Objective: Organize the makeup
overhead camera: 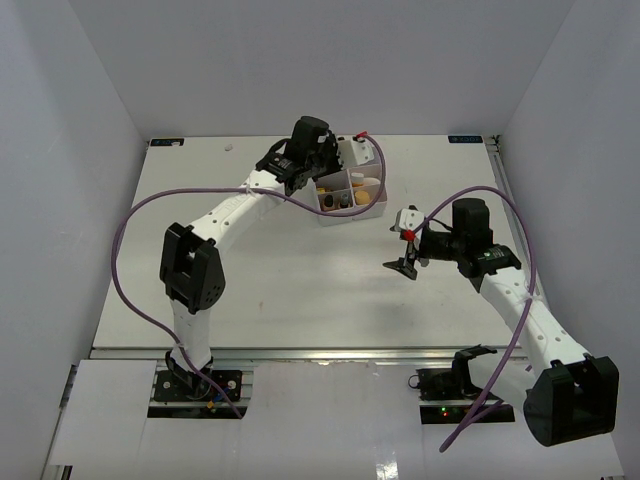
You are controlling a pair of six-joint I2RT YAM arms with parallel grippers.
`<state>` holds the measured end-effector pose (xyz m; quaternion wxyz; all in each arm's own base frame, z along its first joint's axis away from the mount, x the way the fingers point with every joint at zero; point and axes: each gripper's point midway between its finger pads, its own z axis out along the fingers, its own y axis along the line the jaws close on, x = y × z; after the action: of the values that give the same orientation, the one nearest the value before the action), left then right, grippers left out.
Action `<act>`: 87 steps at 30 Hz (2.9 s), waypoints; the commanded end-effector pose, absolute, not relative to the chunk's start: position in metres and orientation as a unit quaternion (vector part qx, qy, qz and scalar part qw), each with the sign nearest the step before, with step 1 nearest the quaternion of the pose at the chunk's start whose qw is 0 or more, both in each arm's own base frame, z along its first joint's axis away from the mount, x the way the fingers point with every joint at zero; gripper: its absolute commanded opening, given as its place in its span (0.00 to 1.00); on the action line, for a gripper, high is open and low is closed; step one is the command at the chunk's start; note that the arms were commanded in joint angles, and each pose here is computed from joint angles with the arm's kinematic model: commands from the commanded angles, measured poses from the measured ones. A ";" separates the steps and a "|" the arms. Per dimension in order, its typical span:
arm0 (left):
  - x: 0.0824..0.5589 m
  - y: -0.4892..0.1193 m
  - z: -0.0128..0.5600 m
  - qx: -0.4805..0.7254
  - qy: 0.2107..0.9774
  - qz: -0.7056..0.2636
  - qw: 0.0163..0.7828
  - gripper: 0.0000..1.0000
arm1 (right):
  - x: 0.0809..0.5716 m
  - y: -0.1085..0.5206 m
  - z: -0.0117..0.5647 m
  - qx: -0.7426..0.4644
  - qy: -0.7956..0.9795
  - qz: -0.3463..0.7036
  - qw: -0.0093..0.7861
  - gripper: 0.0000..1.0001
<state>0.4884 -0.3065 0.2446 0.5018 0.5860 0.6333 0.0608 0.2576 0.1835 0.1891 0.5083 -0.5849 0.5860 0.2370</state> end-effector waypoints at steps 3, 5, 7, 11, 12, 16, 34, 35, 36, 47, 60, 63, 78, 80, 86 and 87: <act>0.497 -0.298 0.267 0.591 0.607 0.052 0.529 0.00 | 0.257 0.183 0.191 -0.584 0.577 0.246 0.514 0.90; 0.498 -0.295 0.266 0.592 0.606 0.049 0.529 0.00 | 0.258 0.182 0.191 -0.583 0.579 0.248 0.514 0.90; 0.499 -0.294 0.264 0.593 0.605 0.045 0.529 0.00 | 0.258 0.181 0.191 -0.581 0.579 0.248 0.515 0.90; 0.500 -0.293 0.259 0.596 0.604 0.041 0.528 0.00 | 0.258 0.181 0.191 -0.580 0.580 0.251 0.514 0.90; 0.500 -0.294 0.258 0.596 0.603 0.039 0.528 0.00 | 0.258 0.181 0.191 -0.579 0.580 0.253 0.514 0.90; 0.499 -0.295 0.253 0.598 0.604 0.033 0.526 0.00 | 0.258 0.180 0.191 -0.578 0.581 0.254 0.514 0.90; 0.498 -0.299 0.239 0.600 0.603 0.022 0.525 0.00 | 0.259 0.179 0.189 -0.576 0.583 0.256 0.513 0.90; 0.497 -0.299 0.241 0.600 0.602 0.019 0.528 0.00 | 0.258 0.179 0.189 -0.576 0.584 0.256 0.513 0.90; 0.495 -0.299 0.244 0.599 0.600 0.019 0.530 0.00 | 0.259 0.179 0.189 -0.576 0.584 0.256 0.512 0.90; 0.492 -0.299 0.240 0.610 0.593 0.017 0.526 0.00 | 0.259 0.178 0.188 -0.575 0.584 0.256 0.512 0.90; 0.496 -0.291 0.231 0.617 0.595 0.012 0.515 0.00 | 0.258 0.178 0.188 -0.575 0.583 0.259 0.512 0.90; 0.500 -0.288 0.229 0.615 0.598 0.008 0.513 0.02 | 0.258 0.179 0.188 -0.575 0.583 0.261 0.511 0.90; 0.509 -0.291 0.212 0.612 0.609 -0.028 0.504 0.25 | 0.257 0.179 0.188 -0.576 0.581 0.261 0.512 0.90; 0.511 -0.293 0.212 0.609 0.611 -0.032 0.504 0.31 | 0.257 0.178 0.188 -0.576 0.581 0.261 0.512 0.90; 0.517 -0.294 0.217 0.590 0.618 -0.031 0.519 0.62 | 0.257 0.178 0.188 -0.576 0.581 0.261 0.512 0.90; 0.519 -0.295 0.222 0.586 0.617 -0.031 0.525 0.67 | 0.258 0.178 0.189 -0.575 0.581 0.261 0.512 0.90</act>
<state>0.5097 -0.2890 0.1802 0.4773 0.6075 0.6343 -0.0277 0.2603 0.1768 0.1893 0.5110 -0.5732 0.5890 0.2517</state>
